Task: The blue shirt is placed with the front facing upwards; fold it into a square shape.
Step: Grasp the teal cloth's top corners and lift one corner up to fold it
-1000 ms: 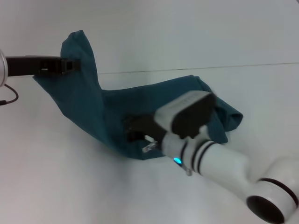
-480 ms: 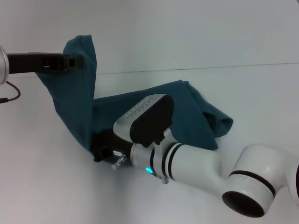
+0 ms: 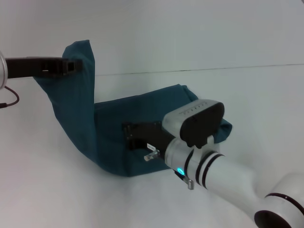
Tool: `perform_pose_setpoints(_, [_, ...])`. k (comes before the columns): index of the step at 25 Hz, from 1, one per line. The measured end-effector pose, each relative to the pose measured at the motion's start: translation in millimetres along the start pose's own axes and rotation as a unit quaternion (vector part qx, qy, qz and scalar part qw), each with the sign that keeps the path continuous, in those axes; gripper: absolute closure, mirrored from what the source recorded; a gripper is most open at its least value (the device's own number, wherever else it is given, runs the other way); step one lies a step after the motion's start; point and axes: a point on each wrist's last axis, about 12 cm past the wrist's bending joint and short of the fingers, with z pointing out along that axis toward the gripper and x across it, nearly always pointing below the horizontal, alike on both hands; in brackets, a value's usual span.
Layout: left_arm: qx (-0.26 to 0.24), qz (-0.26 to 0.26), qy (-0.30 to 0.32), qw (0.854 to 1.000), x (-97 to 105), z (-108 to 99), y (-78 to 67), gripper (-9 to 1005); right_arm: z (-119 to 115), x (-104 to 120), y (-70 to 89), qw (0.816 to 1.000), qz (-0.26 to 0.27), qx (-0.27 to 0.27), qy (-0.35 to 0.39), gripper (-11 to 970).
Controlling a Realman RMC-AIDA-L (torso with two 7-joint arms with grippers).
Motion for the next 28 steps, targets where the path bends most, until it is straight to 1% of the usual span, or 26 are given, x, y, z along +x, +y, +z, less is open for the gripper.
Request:
perform_pose_setpoints(2, [0.002, -0.001, -0.001, 1.0, 0, 0, -0.6, 947, 0, 5, 1.4, 1.0, -0.003, -0.001, 0.011, 959])
perform_pose_setpoints(6, [0.013, -0.003, -0.008, 1.0, -2, 2, -4.3, 947, 3, 11, 18.4, 0.999, -0.025, -0.03, 0.033, 959])
perform_pose_setpoints(10, [0.016, 0.002, -0.013, 1.0, -5, 1, -6.5, 947, 5, 11, 32.0, 0.997, -0.04, -0.059, 0.04, 959])
perform_pose_setpoints(17, [0.023, 0.006, -0.016, 1.0, -9, 3, -10.4, 947, 13, 6, 43.5, 0.992, -0.063, -0.089, 0.067, 960])
perform_pose_setpoints(22, [0.024, 0.006, -0.017, 1.0, -10, 5, -11.0, 947, 17, 0, 51.6, 0.99, -0.063, -0.106, 0.07, 960])
perform_pose_setpoints(24, [0.024, 0.005, -0.017, 1.0, -10, 6, -10.6, 947, 16, -1, 51.9, 0.991, -0.055, -0.107, 0.06, 960])
perform_pose_setpoints(26, [0.023, 0.004, -0.017, 1.0, -9, 5, -9.9, 947, 12, 0, 47.7, 0.993, -0.043, -0.102, 0.044, 960])
perform_pose_setpoints(28, [0.021, 0.002, -0.017, 1.0, -8, 5, -8.6, 947, 3, 4, 33.2, 0.996, -0.02, -0.081, 0.02, 959])
